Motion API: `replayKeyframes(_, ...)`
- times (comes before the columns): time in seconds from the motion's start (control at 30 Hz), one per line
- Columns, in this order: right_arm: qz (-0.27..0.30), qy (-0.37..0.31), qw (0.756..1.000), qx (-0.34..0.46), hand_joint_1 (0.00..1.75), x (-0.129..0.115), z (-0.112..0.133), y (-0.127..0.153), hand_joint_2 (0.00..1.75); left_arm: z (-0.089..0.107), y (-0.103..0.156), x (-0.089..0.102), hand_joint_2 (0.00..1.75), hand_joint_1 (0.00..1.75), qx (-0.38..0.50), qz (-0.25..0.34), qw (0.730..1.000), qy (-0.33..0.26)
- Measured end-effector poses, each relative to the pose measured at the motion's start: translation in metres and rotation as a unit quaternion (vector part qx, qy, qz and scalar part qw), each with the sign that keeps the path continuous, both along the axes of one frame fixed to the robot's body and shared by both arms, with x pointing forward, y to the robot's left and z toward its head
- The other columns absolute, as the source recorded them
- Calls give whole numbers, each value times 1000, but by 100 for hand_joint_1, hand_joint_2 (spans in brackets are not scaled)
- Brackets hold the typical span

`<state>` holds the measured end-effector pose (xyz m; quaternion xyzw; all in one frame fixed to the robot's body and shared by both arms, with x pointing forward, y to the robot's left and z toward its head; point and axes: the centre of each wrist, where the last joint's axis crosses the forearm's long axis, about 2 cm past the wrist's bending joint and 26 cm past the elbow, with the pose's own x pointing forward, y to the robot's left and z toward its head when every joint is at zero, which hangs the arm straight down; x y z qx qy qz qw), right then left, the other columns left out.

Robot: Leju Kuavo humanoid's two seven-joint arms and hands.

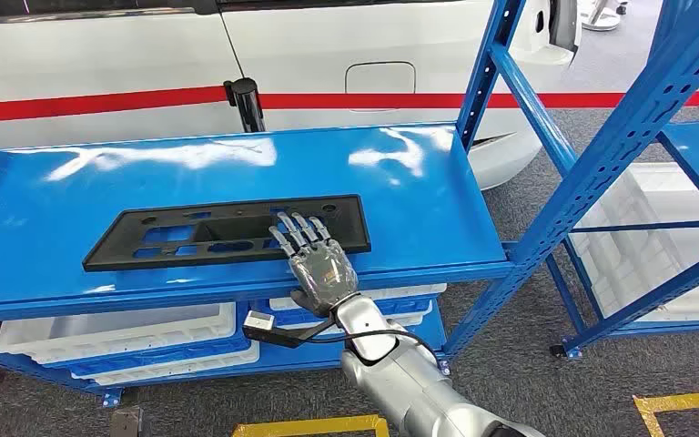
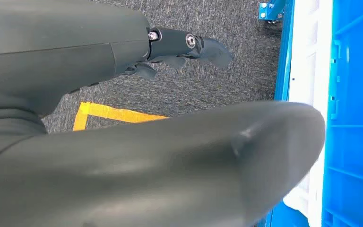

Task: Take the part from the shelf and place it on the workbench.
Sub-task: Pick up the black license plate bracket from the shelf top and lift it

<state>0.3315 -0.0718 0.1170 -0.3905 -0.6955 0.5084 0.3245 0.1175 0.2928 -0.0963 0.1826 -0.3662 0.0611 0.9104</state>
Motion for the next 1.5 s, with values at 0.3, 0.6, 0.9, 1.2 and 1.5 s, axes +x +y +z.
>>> replayKeyframes(0.3,-17,1,1000,-10,0,2,-2,-1,175,0,0,0,0,0,0,0,1000,0)
replayKeyframes(0.6,-59,1,998,-29,0,5,-5,-7,175,0,0,-2,0,0,3,2,1000,1)
replayKeyframes(0.9,-92,2,995,-26,0,6,-8,-9,175,-1,0,-4,0,0,2,3,1000,1)
replayKeyframes(1.2,-115,1,993,-27,0,3,-13,-12,175,-1,-1,-5,0,0,1,3,1000,-1)
replayKeyframes(1.5,-143,-6,989,-42,0,-2,-22,-20,175,-2,-8,-10,0,0,-3,13,1000,-2)
